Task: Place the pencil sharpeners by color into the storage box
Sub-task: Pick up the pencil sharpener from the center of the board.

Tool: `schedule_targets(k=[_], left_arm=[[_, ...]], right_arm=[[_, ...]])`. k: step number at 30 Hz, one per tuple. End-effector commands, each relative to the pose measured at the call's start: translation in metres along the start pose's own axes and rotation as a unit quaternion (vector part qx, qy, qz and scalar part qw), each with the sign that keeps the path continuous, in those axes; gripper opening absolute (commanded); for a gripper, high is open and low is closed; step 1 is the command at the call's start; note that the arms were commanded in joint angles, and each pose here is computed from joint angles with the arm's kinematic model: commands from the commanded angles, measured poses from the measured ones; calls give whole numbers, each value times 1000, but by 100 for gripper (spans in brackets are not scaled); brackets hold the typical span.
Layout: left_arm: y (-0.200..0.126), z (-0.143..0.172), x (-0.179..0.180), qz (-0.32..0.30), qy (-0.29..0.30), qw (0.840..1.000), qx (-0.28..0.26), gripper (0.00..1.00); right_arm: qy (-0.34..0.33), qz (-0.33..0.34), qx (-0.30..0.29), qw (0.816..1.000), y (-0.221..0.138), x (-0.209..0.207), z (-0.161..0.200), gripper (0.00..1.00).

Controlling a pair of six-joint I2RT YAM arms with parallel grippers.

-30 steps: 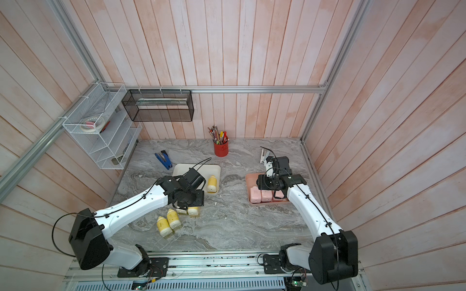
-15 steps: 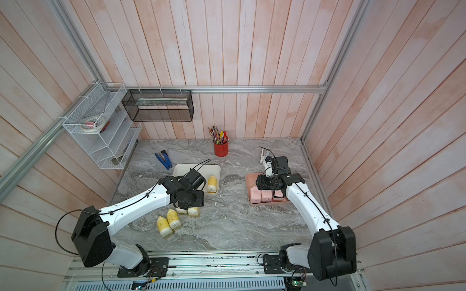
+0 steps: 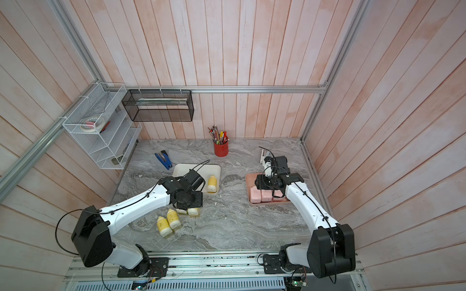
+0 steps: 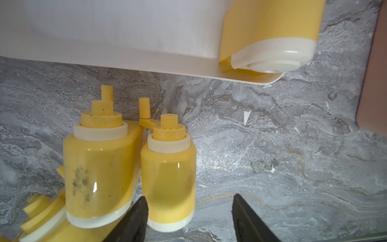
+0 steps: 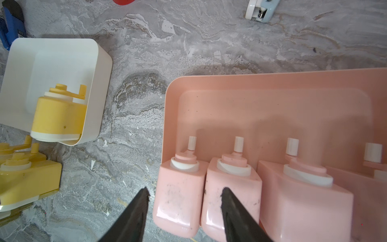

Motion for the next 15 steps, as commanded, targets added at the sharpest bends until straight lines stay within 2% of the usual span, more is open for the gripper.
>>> schedule_targets(k=[1,15], left_arm=[[10,5,6,-12,-10,1000,11,66],[33,8,3,-3,-8,999,33,66]], right_arm=[[-2,-7,5,1000,4,0,1,58],[-3,-8,11,1000,6,-1,6,58]])
Point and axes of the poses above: each gripper's point midway between its finger pads, its own y axis out along the fingers, its own x axis along the line the jaws close on, z = x × y, the point moved 1 cm from there along -y, back along the fingers, and after that the axes turned 14 degrees about y, right-handed, at the moved point
